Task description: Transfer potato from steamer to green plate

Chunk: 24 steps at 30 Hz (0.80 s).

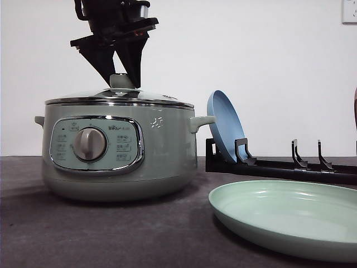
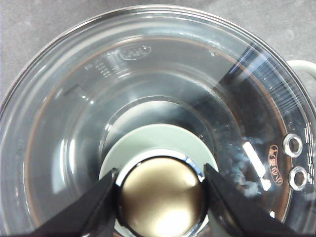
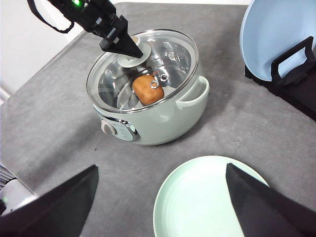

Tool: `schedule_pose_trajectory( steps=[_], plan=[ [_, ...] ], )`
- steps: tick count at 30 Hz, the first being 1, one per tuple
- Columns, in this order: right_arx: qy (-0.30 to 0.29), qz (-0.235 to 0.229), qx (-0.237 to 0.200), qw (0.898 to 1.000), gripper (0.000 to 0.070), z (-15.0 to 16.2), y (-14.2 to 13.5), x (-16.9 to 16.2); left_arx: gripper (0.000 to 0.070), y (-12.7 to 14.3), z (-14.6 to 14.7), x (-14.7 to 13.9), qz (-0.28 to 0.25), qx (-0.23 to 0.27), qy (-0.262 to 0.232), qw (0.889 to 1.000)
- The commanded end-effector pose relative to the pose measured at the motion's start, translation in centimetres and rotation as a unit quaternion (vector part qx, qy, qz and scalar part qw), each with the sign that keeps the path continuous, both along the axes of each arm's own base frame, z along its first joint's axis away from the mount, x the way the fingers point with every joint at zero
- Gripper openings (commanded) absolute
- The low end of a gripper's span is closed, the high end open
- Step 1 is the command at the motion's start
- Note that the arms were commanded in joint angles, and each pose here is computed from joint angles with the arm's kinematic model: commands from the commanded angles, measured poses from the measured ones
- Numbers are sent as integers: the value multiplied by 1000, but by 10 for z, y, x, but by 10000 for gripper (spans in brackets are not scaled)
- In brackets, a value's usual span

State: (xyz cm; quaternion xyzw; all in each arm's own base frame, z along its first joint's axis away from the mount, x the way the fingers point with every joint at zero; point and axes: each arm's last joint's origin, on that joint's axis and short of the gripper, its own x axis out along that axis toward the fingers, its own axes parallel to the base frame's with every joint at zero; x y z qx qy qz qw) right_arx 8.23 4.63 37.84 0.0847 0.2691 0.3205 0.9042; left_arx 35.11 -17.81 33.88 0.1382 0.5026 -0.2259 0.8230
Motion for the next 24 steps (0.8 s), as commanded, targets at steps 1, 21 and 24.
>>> schedule_pose_trajectory(
  steps=[1, 21, 24],
  plan=[
    [-4, 1, 6, 1000, 521, 4, 1, 0, 9, -4, 0, 3, 5, -10, 4, 1000],
    [-3, 1, 6, 1000, 521, 3, 1, 0, 9, 32, 88, -67, 6, -59, -89, 994],
    [-2, 1, 7, 1000, 521, 3, 1, 0, 9, 37, 97, -77, 6, -66, -102, 993]
  ],
)
